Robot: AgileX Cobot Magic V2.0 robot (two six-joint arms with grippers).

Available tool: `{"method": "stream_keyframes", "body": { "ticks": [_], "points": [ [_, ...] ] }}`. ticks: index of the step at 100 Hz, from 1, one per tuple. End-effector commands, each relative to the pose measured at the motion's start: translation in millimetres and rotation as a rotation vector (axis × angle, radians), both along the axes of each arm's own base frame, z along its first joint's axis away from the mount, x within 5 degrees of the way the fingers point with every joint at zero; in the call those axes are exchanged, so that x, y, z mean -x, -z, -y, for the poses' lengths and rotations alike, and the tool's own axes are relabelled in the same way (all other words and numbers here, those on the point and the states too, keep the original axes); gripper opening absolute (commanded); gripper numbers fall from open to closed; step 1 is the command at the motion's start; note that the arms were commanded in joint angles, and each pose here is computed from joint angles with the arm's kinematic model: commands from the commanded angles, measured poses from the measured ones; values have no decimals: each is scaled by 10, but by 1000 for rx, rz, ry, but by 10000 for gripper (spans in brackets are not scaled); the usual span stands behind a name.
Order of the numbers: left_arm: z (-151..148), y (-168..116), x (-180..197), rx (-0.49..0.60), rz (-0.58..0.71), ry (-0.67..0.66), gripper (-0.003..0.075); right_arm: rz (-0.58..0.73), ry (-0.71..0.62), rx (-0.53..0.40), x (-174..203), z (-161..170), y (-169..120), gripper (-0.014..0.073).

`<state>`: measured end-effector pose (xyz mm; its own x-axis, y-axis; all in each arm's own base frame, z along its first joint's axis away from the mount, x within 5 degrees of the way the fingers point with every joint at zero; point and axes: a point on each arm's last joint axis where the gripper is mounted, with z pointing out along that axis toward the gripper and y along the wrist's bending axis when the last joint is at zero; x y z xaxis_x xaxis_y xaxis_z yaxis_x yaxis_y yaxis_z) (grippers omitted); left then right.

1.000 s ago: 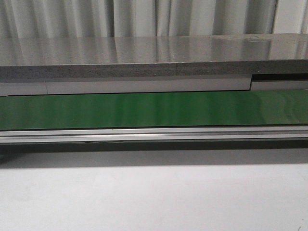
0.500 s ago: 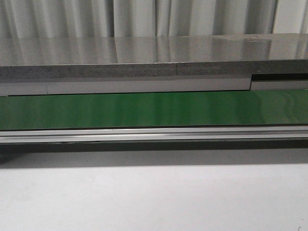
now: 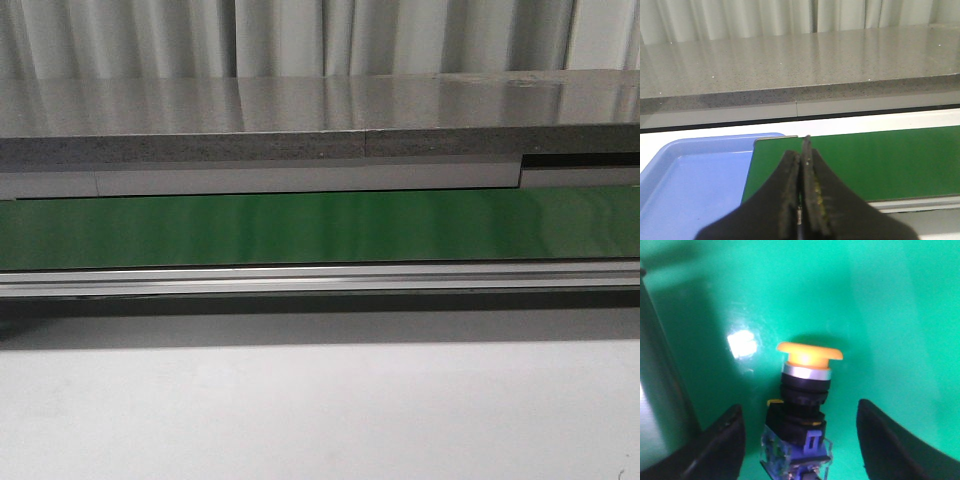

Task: Move button from left to right
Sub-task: 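Lift the push button with the right gripper toward the green tray, then release the push button into the green tray and raise the right gripper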

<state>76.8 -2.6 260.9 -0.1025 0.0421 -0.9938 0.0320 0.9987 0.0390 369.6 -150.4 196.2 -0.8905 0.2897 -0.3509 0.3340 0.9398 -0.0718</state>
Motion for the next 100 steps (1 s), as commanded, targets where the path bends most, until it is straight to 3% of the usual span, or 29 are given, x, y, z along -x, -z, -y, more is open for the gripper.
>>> {"method": "stream_keyframes", "body": {
  "ticks": [1, 30, 58, 83, 100],
  "points": [
    [-8, -170, -5, 14, 105, -9, -20, 150, 17, 54, 20, 7, -473, 487],
    [-8, -170, -5, 14, 105, -9, -20, 385, 10, 88, 205, -185, -1192, 487],
    [-8, -170, -5, 14, 105, -9, -20, 563, -117, 114, 488, -730, -1747, 487],
    [-8, -170, -5, 14, 105, -9, -20, 708, -227, 115, 1006, -1157, -1878, 487],
    [-8, -170, -5, 14, 105, -9, -20, 807, -242, 119, 1526, -1266, -1796, 487]
  ]
}}
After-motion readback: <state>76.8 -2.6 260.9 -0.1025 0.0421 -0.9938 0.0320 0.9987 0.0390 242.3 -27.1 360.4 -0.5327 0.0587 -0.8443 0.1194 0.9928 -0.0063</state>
